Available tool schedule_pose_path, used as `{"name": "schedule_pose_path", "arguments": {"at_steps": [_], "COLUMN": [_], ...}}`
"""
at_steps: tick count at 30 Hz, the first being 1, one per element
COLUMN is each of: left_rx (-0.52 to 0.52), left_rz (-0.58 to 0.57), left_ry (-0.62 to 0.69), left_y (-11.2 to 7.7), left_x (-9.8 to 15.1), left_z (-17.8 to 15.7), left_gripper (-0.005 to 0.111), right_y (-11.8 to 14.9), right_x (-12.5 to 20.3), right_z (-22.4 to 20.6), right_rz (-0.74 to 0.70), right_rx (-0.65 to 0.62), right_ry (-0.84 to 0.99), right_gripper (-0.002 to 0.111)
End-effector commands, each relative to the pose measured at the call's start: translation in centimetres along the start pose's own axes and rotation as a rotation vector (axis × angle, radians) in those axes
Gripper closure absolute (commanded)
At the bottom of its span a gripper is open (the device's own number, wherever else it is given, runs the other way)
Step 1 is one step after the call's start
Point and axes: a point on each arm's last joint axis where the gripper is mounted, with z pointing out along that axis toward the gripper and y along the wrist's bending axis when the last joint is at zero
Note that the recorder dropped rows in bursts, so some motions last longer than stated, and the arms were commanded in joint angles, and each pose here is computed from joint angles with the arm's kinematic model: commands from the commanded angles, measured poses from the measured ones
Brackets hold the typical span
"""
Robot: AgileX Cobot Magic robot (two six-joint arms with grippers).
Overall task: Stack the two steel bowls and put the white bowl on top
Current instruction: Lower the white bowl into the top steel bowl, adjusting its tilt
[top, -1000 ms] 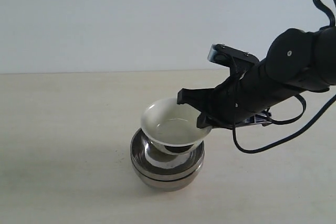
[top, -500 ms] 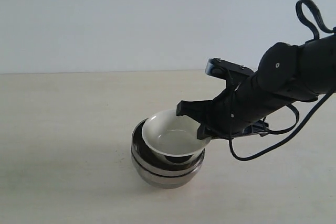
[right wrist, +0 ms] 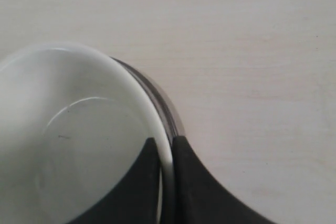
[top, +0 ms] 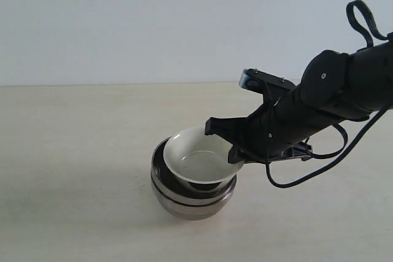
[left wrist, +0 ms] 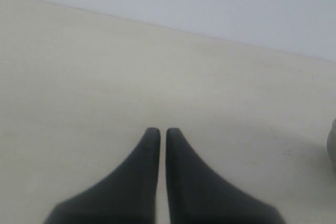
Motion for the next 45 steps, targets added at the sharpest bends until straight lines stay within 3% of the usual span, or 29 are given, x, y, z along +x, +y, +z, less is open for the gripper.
{"name": "schedule_pose_path", "arguments": {"at_steps": [1, 11, 17, 32, 38, 45], "left_rx": [0.0, 0.0, 0.0, 0.0, 0.0, 0.0], "left_rz": [0.003, 0.003, 0.003, 0.003, 0.003, 0.003], "left_ry": [-0.001, -0.001, -0.001, -0.001, -0.001, -0.001], "left_y": [0.0, 0.0, 0.0, 0.0, 0.0, 0.0], "left_x": [0.1, 0.1, 0.1, 0.1, 0.1, 0.1], "left_z": [0.0, 0.0, 0.0, 0.0, 0.0, 0.0], "left_gripper": [0.103, 0.103, 0.103, 0.103, 0.103, 0.103], "right_y": [0.1, 1.1, 3.8, 3.5, 1.9, 1.5], "right_x": [-0.1, 0.0, 0.3, -0.1, -0.8, -0.7], "right_z": [0.0, -0.1, -0.2, -0.1, -0.4, -0.5], "right_rz": [0.0, 0.01, -0.069, -0.074, 0.003, -0.033], "right_rx": [-0.015, -0.117, -0.173, -0.143, -0.137, -0.119], "right_ry": [-0.005, -0.004, -0.027, -0.07, -0.029, -0.008], "right_gripper": [0.108, 0.108, 0.108, 0.108, 0.108, 0.108]}}
